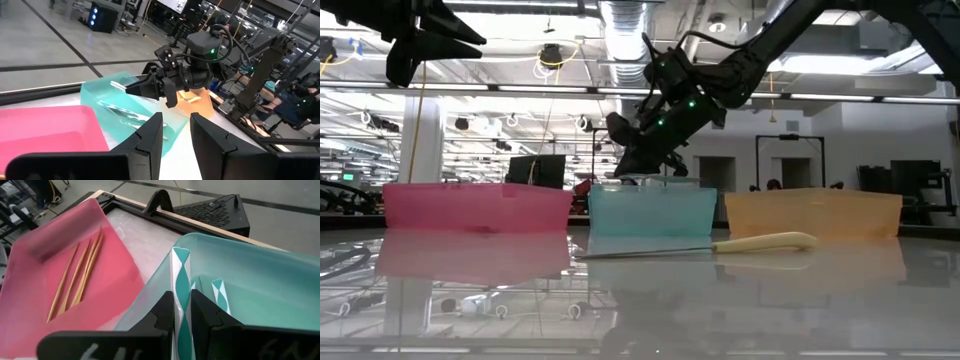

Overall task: Sort silverware by color (type)
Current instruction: Put the white and blue knife into the green bin

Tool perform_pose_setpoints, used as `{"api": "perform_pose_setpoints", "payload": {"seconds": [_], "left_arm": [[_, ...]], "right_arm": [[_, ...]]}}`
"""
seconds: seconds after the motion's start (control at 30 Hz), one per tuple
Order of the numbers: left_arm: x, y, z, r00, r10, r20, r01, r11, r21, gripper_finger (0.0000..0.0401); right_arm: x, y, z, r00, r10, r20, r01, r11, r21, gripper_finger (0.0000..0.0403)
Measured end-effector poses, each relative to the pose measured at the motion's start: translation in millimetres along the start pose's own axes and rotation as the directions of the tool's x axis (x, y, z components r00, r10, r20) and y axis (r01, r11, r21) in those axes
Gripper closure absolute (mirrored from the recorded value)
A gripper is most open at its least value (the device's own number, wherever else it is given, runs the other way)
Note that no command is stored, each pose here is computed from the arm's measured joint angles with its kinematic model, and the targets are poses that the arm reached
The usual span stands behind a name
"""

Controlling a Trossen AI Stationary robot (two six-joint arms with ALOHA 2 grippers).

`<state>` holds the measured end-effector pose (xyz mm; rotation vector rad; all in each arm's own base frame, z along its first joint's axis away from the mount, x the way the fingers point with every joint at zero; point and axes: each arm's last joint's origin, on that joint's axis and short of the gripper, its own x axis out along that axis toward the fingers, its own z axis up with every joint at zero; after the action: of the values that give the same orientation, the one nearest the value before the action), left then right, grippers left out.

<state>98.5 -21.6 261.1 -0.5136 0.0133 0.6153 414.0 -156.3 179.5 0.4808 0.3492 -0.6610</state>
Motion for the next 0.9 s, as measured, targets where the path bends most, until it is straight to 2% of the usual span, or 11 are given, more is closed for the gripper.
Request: {"api": "perform_pose_setpoints", "payload": {"seconds": [0.17,0.3,0.47,0.67,0.9], "left_arm": [[0.0,0.0,0.0,1.0,0.001,0.0,-0.001,1.0,-0.006,0.0317],[0.0,0.3,-0.5,1.0,0.001,-0.004,-0.001,1.0,0.0,0.0317],[0.0,0.9,-1.0,1.0,0.004,-0.008,-0.004,1.0,0.008,0.0317],[0.0,1.8,-1.9,1.0,0.011,-0.012,-0.011,1.0,0.021,0.0317],[-0.1,3.0,-2.9,1.0,0.021,-0.016,-0.02,0.999,0.038,0.0317]], "right_arm": [[-1.4,4.3,-2.2,0.999,-0.035,0.02,0.034,0.998,0.049,0.0352],[-3.0,8.4,-4.2,0.996,-0.079,0.046,0.077,0.996,0.044,0.0352],[-3.9,11.4,-5.8,0.995,-0.083,0.048,0.081,0.995,0.05,0.0352],[-5.9,12.8,-12.6,0.988,-0.145,0.05,0.14,0.986,0.092,0.0351],[-8.9,16.8,-17.4,0.971,-0.228,0.076,0.222,0.972,0.082,0.0351]]}}
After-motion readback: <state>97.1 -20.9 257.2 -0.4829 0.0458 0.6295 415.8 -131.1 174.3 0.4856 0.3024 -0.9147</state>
